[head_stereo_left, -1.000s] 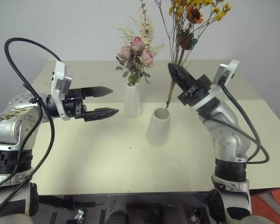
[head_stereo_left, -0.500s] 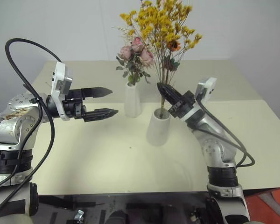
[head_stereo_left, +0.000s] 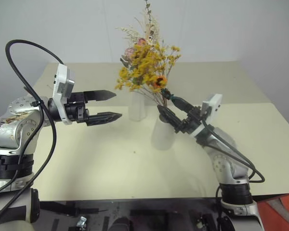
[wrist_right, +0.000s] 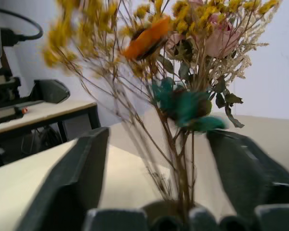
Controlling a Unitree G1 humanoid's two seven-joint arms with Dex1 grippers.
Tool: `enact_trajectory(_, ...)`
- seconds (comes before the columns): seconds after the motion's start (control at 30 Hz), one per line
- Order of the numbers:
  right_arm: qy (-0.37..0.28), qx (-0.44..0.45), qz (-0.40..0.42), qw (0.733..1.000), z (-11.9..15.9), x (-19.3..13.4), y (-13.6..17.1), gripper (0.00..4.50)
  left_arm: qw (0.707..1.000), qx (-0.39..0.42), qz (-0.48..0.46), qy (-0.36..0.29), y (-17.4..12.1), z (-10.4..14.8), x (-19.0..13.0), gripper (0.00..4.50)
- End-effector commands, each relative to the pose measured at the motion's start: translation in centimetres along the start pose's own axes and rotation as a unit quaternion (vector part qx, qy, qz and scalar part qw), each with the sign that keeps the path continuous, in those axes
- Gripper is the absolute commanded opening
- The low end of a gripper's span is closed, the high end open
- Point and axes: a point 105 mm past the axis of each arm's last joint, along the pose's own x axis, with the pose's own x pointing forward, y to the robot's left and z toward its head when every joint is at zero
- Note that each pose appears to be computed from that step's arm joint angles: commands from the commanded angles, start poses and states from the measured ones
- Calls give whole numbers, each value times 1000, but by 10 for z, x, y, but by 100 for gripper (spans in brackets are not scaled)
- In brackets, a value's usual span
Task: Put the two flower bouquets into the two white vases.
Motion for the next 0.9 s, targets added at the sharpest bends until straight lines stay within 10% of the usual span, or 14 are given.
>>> enact_trajectory(0.03,-25,-33,14,999,21,-7,4,447,1000,28,-3,-7,-1,12,-1,450)
enact_trajectory(0.9,155,-83,21,984,14,-92,-66,447,993,-36,116,7,-37,-40,-53,450)
